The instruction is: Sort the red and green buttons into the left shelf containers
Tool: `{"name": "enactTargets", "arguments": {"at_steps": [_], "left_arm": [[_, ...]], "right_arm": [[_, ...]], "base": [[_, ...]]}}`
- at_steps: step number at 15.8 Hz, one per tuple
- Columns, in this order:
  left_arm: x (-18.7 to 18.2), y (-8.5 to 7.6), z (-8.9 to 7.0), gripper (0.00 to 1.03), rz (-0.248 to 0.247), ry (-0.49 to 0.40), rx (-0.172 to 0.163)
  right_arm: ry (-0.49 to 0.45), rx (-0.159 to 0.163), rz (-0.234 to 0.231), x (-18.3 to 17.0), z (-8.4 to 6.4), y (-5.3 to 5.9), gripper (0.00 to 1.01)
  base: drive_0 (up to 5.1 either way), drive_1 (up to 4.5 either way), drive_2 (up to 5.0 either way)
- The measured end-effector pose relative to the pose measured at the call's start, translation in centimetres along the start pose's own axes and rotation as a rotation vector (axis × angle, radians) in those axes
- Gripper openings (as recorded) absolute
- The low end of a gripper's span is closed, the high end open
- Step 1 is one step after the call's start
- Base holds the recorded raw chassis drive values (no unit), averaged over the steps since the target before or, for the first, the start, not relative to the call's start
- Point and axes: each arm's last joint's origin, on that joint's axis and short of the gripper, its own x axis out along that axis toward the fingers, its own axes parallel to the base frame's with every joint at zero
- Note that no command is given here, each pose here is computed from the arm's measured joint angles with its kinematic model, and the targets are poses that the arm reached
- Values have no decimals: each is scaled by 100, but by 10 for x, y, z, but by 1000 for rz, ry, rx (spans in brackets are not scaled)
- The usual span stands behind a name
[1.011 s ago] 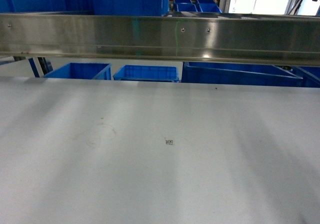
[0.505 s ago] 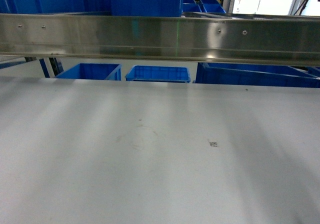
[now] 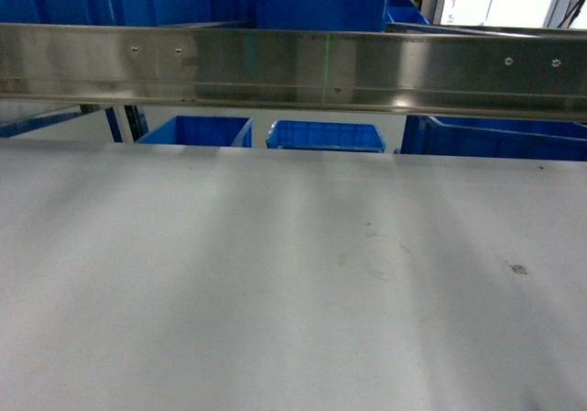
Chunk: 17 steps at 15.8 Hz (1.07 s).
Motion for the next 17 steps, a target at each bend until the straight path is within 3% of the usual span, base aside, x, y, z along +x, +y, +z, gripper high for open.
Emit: {"name": "enactTargets", "arguments": {"at_steps": [17], "left_arm": [[0,0,0,27,1,0,-1]], "right_arm": [[-1,0,0,0,0,0,26]], "base": [[-495,251,251]]}}
